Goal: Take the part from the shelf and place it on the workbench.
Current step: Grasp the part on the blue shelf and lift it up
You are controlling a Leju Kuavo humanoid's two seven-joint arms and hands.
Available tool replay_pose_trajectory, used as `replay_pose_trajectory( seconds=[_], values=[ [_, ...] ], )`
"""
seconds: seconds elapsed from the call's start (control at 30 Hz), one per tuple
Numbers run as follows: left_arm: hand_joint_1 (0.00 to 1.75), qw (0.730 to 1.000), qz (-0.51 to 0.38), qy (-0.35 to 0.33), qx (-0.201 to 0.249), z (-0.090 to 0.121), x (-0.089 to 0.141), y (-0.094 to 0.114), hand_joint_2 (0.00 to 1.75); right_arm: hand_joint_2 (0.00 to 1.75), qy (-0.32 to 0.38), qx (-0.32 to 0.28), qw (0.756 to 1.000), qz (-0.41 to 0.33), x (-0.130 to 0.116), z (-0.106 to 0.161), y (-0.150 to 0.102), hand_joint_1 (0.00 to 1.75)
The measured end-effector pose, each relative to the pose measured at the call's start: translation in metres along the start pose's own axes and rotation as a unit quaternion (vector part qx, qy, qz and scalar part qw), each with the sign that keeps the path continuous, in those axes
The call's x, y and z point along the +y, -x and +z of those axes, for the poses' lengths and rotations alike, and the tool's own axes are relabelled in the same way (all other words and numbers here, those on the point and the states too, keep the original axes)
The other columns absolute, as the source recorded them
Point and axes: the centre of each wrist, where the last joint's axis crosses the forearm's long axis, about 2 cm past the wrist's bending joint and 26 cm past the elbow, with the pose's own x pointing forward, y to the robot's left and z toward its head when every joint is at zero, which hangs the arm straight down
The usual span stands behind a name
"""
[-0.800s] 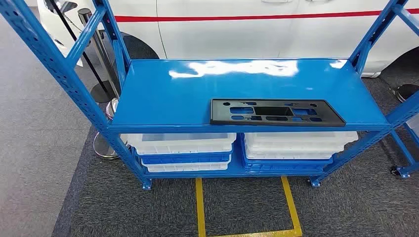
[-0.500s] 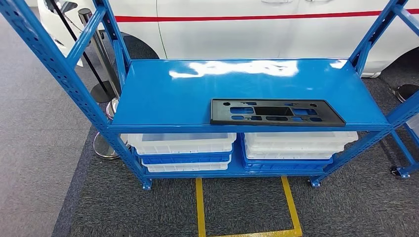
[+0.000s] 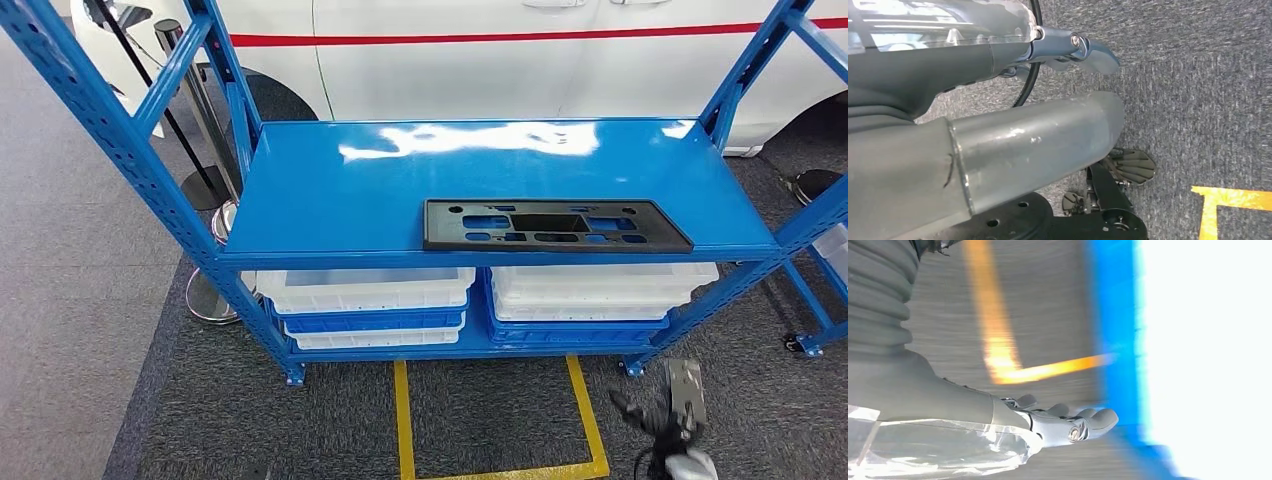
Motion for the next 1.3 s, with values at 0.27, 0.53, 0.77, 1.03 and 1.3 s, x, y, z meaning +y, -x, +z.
replay_pose_trajectory(
  seconds=[0.27,0.53,0.77,1.03,1.3],
  values=[
    [0.00,1.000,-0.003,0.001,0.000,0.001,-0.002,0.001,0.00,1.75,-0.059,-0.260,0.964,0.007,0.018,-0.061,-0.158,0.00],
    [0.00,1.000,-0.004,0.006,0.001,0.002,-0.006,0.001,0.00,1.75,-0.098,-0.397,0.912,0.023,0.032,-0.059,-0.250,0.00],
    [0.00,1.000,-0.003,0.008,0.000,0.002,-0.009,0.001,0.00,1.75,-0.103,-0.436,0.893,0.042,0.038,-0.051,-0.267,0.00],
    [0.00,1.000,-0.007,0.010,-0.005,0.003,-0.010,0.001,0.00,1.75,-0.045,-0.470,0.870,0.139,0.048,-0.030,-0.260,0.00],
    [0.00,1.000,-0.009,0.007,-0.010,0.002,-0.009,0.001,0.00,1.75,-0.032,-0.467,0.864,0.185,0.048,-0.017,-0.231,0.00]
  ],
)
